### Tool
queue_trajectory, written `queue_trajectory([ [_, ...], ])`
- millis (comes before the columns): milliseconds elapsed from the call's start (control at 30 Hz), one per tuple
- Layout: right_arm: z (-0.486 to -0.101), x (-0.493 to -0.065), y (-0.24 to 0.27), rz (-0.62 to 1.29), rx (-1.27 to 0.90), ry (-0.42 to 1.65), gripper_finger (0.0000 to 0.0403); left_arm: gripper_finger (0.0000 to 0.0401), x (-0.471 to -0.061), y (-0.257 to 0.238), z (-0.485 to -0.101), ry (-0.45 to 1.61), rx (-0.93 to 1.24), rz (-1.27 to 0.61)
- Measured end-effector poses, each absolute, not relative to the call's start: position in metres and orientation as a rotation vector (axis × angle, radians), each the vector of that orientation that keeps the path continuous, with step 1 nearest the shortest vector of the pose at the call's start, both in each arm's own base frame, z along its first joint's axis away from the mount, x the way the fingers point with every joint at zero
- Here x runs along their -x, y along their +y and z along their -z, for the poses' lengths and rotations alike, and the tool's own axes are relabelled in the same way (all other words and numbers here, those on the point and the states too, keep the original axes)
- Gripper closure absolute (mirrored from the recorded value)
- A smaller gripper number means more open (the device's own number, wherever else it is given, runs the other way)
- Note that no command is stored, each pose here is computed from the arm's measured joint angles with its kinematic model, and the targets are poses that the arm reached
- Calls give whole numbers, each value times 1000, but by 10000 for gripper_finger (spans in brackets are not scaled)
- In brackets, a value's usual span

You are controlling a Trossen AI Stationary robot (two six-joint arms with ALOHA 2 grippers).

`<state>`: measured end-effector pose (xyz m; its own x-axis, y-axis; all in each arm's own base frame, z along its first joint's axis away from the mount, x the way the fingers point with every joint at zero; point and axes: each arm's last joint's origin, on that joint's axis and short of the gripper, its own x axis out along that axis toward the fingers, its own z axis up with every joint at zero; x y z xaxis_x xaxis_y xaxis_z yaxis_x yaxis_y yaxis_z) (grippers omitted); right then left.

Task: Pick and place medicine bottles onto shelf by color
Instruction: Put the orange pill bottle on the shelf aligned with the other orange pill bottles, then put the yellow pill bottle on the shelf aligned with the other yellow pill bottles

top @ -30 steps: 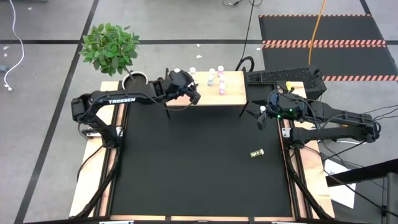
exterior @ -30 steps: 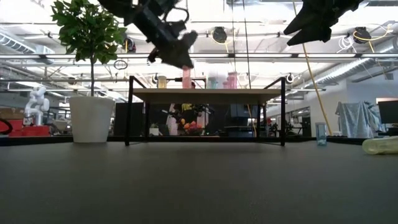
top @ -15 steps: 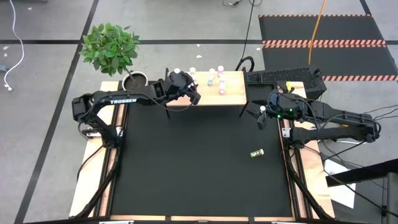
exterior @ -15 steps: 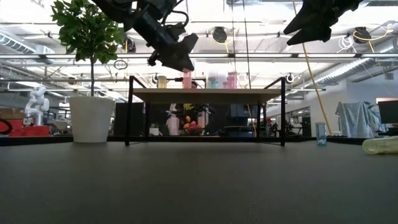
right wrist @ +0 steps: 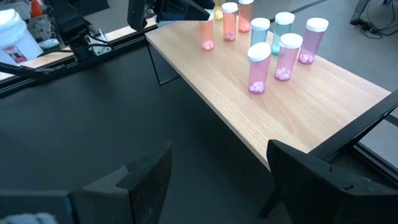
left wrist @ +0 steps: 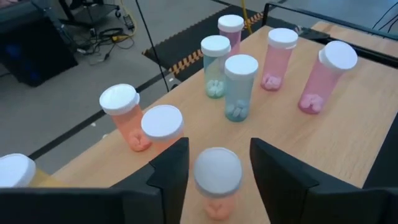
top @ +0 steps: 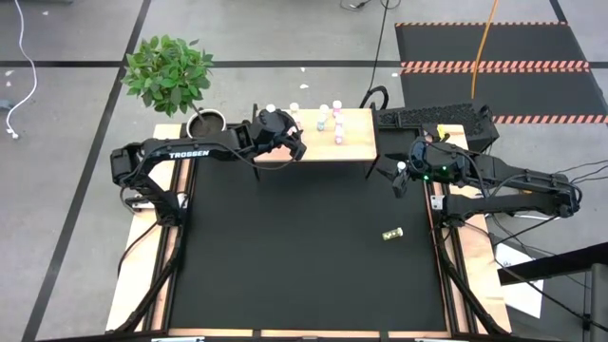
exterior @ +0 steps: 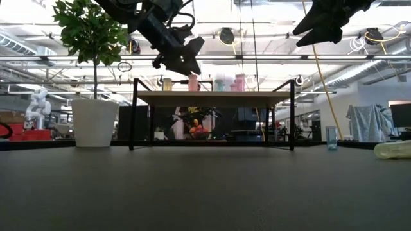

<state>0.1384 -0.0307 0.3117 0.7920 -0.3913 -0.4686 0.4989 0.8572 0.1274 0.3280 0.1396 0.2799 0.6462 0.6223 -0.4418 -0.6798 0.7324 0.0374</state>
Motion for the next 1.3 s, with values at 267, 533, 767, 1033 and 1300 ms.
queue_trajectory([
  [267,-312,-138,-31,485,-254,446,147,178,-328,139,-282,454,122,-738],
  [533,-312,-139,-31,477,-229,445,147,134,-310,118,-328,373,47,-678],
  [767,-319,-144,-30,414,-175,377,147,117,-283,84,-359,309,112,-614],
  [1033,-319,-146,-31,401,-347,348,147,143,-281,44,-358,348,195,-520],
  [1300,-287,-137,-22,411,-614,669,147,164,-287,18,-343,386,281,-460],
])
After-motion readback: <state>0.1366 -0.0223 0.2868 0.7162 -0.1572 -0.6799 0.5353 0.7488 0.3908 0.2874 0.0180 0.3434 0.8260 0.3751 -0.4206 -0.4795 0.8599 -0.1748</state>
